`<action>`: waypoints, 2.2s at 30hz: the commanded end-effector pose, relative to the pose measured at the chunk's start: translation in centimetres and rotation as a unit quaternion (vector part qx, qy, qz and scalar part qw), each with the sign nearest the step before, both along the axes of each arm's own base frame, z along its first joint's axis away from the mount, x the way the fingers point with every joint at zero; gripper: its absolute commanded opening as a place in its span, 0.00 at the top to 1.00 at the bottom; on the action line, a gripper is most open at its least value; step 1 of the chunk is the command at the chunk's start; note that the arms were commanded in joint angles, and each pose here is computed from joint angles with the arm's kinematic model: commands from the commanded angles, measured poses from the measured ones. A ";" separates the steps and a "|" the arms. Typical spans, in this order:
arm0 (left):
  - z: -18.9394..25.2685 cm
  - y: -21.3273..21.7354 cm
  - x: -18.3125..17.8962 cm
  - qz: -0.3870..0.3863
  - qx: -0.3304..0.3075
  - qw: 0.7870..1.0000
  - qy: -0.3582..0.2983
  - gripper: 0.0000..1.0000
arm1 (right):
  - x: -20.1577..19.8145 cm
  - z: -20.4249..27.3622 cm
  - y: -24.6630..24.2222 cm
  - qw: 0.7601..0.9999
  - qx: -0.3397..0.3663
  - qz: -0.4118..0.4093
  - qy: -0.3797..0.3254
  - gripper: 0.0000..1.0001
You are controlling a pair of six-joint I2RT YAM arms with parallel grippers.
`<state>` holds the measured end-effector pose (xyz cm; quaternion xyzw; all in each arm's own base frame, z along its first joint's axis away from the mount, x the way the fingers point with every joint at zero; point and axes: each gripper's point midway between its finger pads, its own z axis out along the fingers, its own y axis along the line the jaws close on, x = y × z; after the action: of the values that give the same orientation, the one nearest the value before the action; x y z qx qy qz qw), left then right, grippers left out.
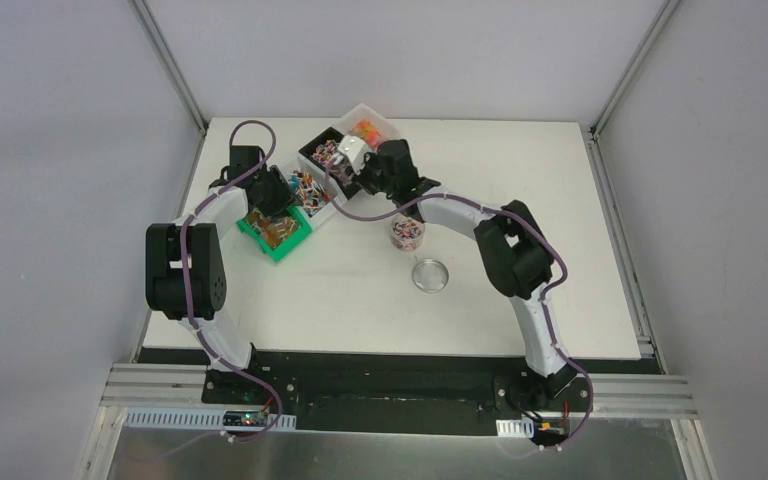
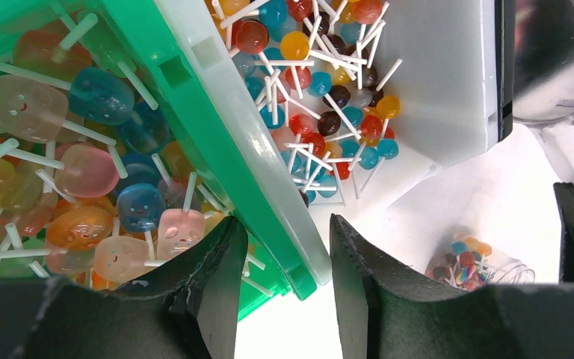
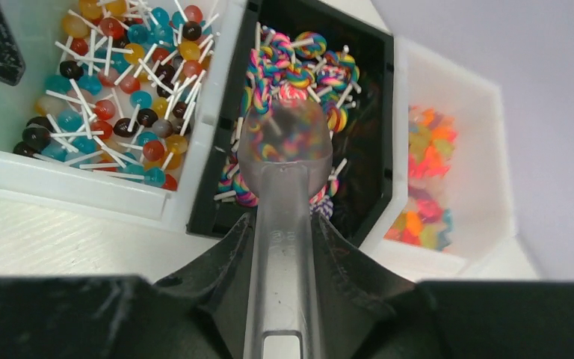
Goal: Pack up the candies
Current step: Scoop the fake candies from the storage box.
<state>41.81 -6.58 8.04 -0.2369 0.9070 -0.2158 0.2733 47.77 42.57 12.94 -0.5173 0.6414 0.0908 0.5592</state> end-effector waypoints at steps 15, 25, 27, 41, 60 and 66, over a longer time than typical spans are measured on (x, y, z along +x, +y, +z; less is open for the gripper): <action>1.8 -2.8 -0.8 -0.071 -0.043 0.996 -0.031 1.00 | -0.9 3.0 0.8 0.963 0.236 0.015 0.130 1.00; 2.2 -3.4 -1.0 -0.085 -0.055 0.994 -0.039 1.00 | -2.2 1.2 4.1 0.995 0.053 0.079 0.007 1.00; 2.1 -3.3 -1.1 -0.085 -0.054 0.994 -0.039 1.00 | -2.3 1.4 4.5 0.990 0.097 0.094 0.038 1.00; 2.4 -3.3 -0.9 -0.083 -0.052 0.994 -0.042 1.00 | -1.3 2.0 2.2 0.951 0.277 0.050 0.130 1.00; 3.1 -3.1 -1.2 -0.081 -0.045 0.994 -0.050 1.00 | -1.9 5.9 -5.6 0.990 -0.128 -0.051 -0.011 1.00; 3.0 -3.0 -1.2 -0.079 -0.045 0.995 -0.048 1.00 | -1.8 8.1 -5.6 0.981 -0.173 -0.061 -0.061 1.00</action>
<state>40.65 -7.63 8.27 -0.2103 0.9079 -0.2466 0.2659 45.13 38.07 14.62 -0.5672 0.6759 -0.0131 0.4705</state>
